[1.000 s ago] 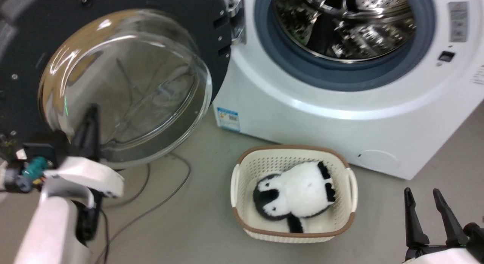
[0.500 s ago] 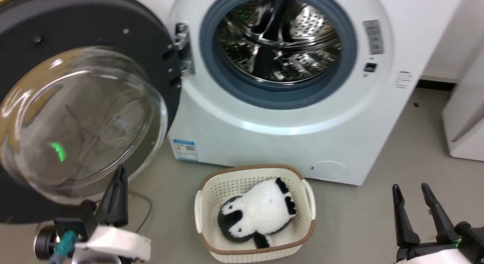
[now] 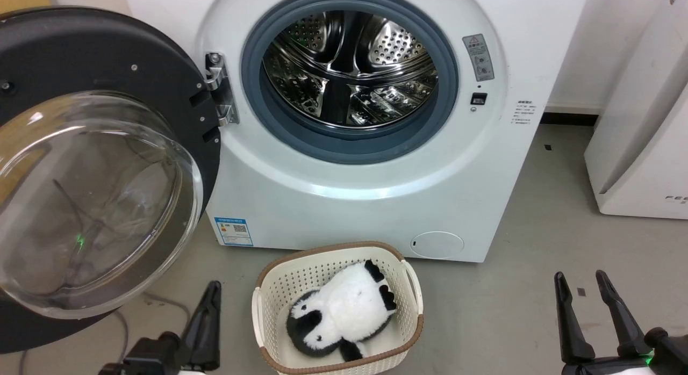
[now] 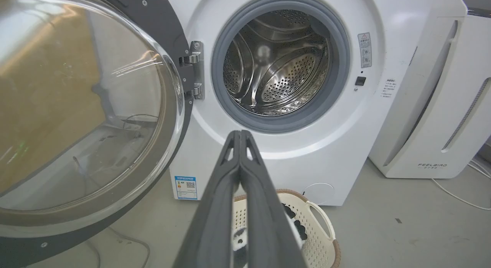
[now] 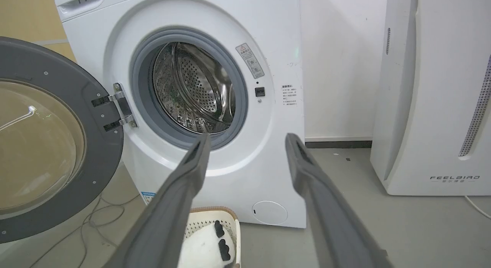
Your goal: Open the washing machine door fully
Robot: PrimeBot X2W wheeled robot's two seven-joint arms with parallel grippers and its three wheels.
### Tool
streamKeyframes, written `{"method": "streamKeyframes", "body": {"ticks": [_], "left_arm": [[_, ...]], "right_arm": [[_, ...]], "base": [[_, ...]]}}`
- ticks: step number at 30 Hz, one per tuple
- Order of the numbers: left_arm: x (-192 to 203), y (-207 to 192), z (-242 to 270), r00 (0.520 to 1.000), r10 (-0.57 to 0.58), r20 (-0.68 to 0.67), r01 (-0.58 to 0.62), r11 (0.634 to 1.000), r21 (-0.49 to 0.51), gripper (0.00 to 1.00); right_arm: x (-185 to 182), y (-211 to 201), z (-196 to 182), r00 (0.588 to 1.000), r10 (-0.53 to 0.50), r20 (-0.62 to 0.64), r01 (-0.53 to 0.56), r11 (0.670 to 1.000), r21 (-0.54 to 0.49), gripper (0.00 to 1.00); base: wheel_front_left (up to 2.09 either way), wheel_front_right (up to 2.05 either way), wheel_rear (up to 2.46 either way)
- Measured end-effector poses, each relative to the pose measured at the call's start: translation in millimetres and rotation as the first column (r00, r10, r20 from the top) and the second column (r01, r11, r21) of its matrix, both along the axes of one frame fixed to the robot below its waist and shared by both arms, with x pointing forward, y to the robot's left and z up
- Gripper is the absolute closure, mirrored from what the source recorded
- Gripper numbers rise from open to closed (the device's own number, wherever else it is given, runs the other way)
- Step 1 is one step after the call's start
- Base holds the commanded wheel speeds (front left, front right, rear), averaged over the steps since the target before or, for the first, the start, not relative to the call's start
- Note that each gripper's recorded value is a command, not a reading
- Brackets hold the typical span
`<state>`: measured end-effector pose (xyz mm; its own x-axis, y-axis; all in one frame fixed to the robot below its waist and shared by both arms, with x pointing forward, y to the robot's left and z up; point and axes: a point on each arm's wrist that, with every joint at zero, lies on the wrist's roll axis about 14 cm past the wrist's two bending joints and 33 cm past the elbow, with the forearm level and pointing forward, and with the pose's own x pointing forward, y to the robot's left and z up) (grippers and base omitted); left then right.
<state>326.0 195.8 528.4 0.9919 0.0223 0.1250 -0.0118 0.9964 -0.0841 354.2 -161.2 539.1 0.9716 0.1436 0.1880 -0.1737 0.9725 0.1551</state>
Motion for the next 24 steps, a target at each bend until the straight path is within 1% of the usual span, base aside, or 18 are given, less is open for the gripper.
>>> {"method": "streamKeyframes", "body": {"ticks": [3, 4, 5, 11, 17, 20, 24], "left_arm": [[-1.2, -5.8, -7.6, 1.000, -0.011, -0.020, 0.011, 1.000, -0.008, 1.00], [-1.3, -7.3, -10.0, 1.000, -0.014, -0.026, 0.014, 1.000, -0.009, 0.65], [-1.6, -8.4, -12.3, 0.999, -0.016, -0.033, 0.016, 1.000, -0.010, 0.00], [-4.5, -15.7, -22.2, 0.998, -0.025, -0.060, 0.025, 1.000, 0.009, 0.00], [-5.6, -19.4, -22.3, 0.998, -0.024, -0.053, 0.025, 0.999, 0.022, 0.00], [-6.8, -20.9, -24.1, 0.998, -0.022, -0.058, 0.022, 1.000, 0.010, 0.00], [-9.5, -21.6, -27.3, 0.997, -0.024, -0.067, 0.026, 0.999, 0.020, 0.00]], "right_arm": [[-2.2, -1.7, -1.1, 1.000, -0.008, -0.003, 0.008, 1.000, -0.002, 0.00], [-3.3, -2.1, -2.2, 1.000, -0.009, -0.006, 0.009, 1.000, -0.002, 0.00], [-4.6, -2.7, -3.6, 1.000, -0.011, -0.011, 0.011, 1.000, -0.002, 0.00], [-9.1, -2.7, -6.1, 1.000, -0.014, -0.018, 0.014, 1.000, 0.001, 0.00], [-12.8, -2.7, -8.5, 1.000, -0.018, -0.026, 0.018, 1.000, 0.007, 0.00], [-13.2, -2.3, -7.9, 1.000, -0.018, -0.024, 0.018, 1.000, 0.009, 0.00], [-13.3, -2.1, -7.5, 1.000, -0.018, -0.022, 0.018, 1.000, 0.010, 0.00]], "base": [[0.00, 0.00, 0.00], [0.00, 0.00, 0.00], [0.00, 0.00, 0.00], [0.00, 0.00, 0.00], [0.00, 0.00, 0.00], [0.00, 0.00, 0.00], [0.00, 0.00, 0.00]]}}
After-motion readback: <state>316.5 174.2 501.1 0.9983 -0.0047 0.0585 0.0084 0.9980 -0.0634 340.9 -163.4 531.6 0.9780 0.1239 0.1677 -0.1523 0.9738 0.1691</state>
